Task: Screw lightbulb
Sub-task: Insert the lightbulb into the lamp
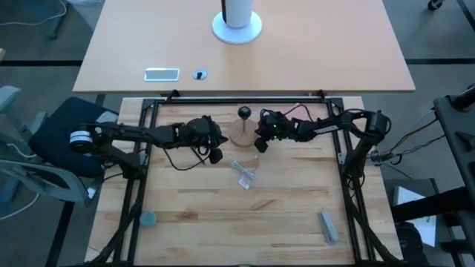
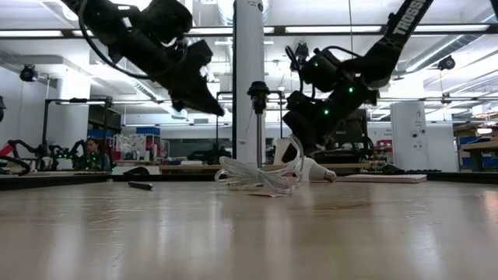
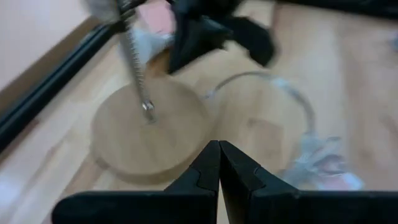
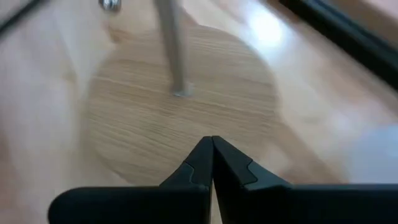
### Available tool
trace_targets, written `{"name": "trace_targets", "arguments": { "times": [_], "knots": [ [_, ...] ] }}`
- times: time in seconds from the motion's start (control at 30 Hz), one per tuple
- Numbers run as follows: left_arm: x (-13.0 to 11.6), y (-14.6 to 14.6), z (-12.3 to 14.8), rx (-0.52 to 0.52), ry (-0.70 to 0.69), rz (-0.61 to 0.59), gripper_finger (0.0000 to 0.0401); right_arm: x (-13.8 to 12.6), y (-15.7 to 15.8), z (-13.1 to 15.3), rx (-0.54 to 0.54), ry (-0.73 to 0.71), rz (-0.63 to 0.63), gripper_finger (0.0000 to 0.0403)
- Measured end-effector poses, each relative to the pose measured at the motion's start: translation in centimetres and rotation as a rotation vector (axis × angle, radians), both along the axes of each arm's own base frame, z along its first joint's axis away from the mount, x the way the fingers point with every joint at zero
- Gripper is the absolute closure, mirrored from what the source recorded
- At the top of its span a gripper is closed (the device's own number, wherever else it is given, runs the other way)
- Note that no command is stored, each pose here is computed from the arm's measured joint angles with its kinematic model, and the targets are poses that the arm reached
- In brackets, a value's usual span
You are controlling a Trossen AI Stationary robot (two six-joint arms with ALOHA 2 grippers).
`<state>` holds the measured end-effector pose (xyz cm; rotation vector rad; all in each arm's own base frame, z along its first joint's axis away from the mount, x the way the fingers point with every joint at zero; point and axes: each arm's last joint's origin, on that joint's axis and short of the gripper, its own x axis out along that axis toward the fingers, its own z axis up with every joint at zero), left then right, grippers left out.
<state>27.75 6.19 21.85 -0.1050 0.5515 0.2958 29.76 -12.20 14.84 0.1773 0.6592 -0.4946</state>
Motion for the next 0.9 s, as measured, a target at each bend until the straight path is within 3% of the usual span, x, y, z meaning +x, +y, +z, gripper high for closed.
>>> {"name": "trace_targets", "arguments": {
  "times": [0.17,0.3,0.57,0.9],
  "knots": [
    [0.5,-0.9,0.7,0.005,-0.072,-0.062,0.0401,-2.2,-1.0,3.2,-0.14,0.048,-0.164,0.0402],
    [0.8,-1.2,1.0,0.035,-0.11,-0.085,0.0401,-4.2,-3.9,4.7,-0.154,0.009,-0.277,0.0403],
    [0.8,-1.1,1.1,0.038,-0.125,-0.085,0.0401,-7.2,-9.0,3.2,0.041,-0.052,-0.368,0.0403],
    [0.9,-1.1,1.2,0.041,-0.136,-0.083,0.0401,-6.0,-9.0,0.0,0.225,-0.011,-0.275,0.0403]
  ]
}}
